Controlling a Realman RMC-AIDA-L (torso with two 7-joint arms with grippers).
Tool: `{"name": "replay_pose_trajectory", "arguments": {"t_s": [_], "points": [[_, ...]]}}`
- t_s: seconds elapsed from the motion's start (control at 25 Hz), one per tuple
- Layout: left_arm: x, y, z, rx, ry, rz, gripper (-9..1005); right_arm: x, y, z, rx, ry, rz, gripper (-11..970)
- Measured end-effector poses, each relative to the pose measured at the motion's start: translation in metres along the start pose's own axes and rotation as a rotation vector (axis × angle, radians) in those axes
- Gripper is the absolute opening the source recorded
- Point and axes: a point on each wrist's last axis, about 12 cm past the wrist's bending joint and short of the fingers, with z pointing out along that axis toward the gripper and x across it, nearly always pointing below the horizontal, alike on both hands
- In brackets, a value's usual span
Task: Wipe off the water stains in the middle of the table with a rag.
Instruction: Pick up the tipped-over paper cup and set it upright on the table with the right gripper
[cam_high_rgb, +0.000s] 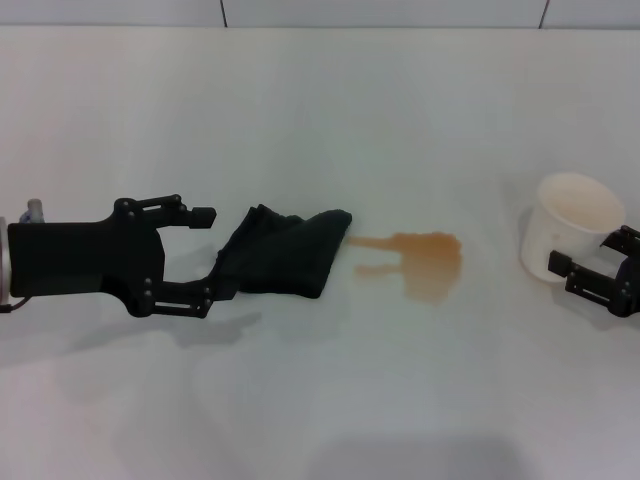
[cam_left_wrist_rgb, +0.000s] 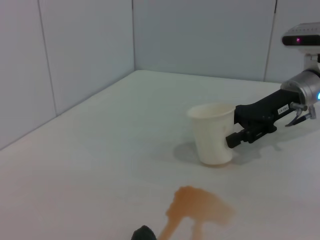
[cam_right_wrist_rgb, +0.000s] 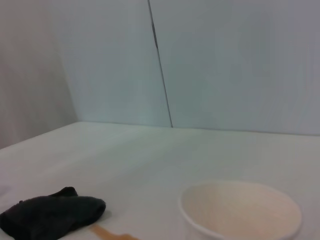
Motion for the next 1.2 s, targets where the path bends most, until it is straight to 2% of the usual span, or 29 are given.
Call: {"name": "replay_pose_trajectory", "arguments": {"t_s": [0.36,0.76,1.2], "points": [[-0.002,0.001,0.0,-0.001,0.001,-0.001,877,0.005,0.006,-0.011,-0.019,-0.012,0.013,828],[-0.003,0.001,0.001,0.001,-0.001,0.001,877,0.01,0.01,-0.023,-0.035,-0.019,0.025,856],[-0.002,0.001,0.001,0.001,-0.001,0.002,877,0.01,0.009,-0.055,0.029,-0.094,0.028,858]]}}
